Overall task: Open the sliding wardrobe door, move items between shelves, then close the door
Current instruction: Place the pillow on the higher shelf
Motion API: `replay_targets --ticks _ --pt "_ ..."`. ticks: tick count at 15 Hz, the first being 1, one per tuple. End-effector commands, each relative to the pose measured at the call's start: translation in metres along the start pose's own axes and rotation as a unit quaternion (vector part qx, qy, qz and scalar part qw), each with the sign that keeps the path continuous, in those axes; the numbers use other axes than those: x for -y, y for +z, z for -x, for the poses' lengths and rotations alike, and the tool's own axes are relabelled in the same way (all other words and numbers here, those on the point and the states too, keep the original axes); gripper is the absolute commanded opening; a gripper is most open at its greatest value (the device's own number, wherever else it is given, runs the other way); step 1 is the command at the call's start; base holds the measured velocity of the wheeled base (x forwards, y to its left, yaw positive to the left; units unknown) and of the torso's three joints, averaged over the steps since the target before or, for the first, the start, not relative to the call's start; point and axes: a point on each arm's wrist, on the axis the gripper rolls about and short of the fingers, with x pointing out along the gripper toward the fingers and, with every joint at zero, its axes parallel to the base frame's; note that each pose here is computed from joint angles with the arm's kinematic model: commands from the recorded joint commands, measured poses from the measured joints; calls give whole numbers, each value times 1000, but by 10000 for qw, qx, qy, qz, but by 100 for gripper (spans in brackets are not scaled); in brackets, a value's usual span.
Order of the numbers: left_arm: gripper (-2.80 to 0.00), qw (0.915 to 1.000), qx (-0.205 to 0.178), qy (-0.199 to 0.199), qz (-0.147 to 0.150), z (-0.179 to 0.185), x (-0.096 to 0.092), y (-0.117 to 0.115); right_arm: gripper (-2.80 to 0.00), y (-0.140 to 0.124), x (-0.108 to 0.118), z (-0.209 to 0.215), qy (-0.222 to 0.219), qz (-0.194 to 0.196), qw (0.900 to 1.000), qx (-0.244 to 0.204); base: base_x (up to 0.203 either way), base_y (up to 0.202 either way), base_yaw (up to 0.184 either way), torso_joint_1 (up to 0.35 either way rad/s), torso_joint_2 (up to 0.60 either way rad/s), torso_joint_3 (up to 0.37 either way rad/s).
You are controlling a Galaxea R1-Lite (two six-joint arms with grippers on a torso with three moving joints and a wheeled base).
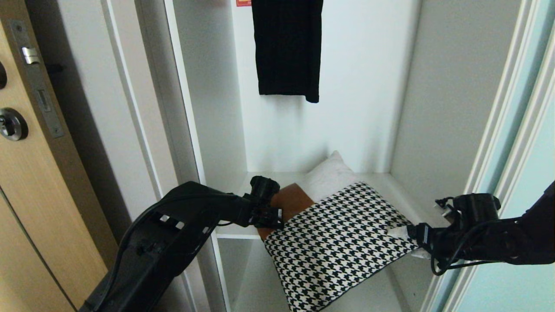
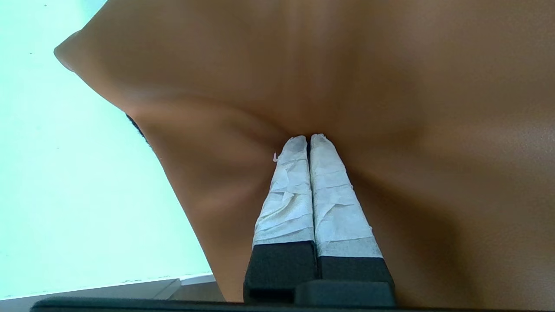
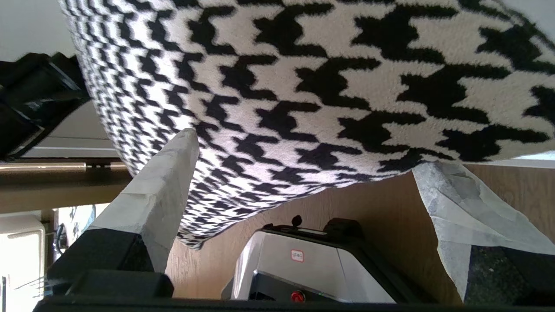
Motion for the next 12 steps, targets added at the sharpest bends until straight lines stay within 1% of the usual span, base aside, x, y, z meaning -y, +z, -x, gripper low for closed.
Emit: replay_targets --ticks 1,3,4,8,12 --pt "-280 10000 19 -3 12 1 0 1 0 -4 3 -7 -2 -25 9999 -106 0 0 0 0 0 0" --pt "-280 10000 18 -5 27 1 0 1 0 -5 4 -10 -4 -14 9999 -119 0 0 0 0 0 0" --pt "-280 10000 26 -7 28 1 0 2 -280 -5 4 -10 16 15 10000 -83 0 0 0 0 0 0" --pt "-280 10000 18 -5 27 1 0 1 -280 -4 6 -14 113 144 9998 104 0 0 0 0 0 0" --pt "-280 10000 26 -5 20 1 0 2 -280 -2 6 -19 111 177 9997 130 0 0 0 0 0 0"
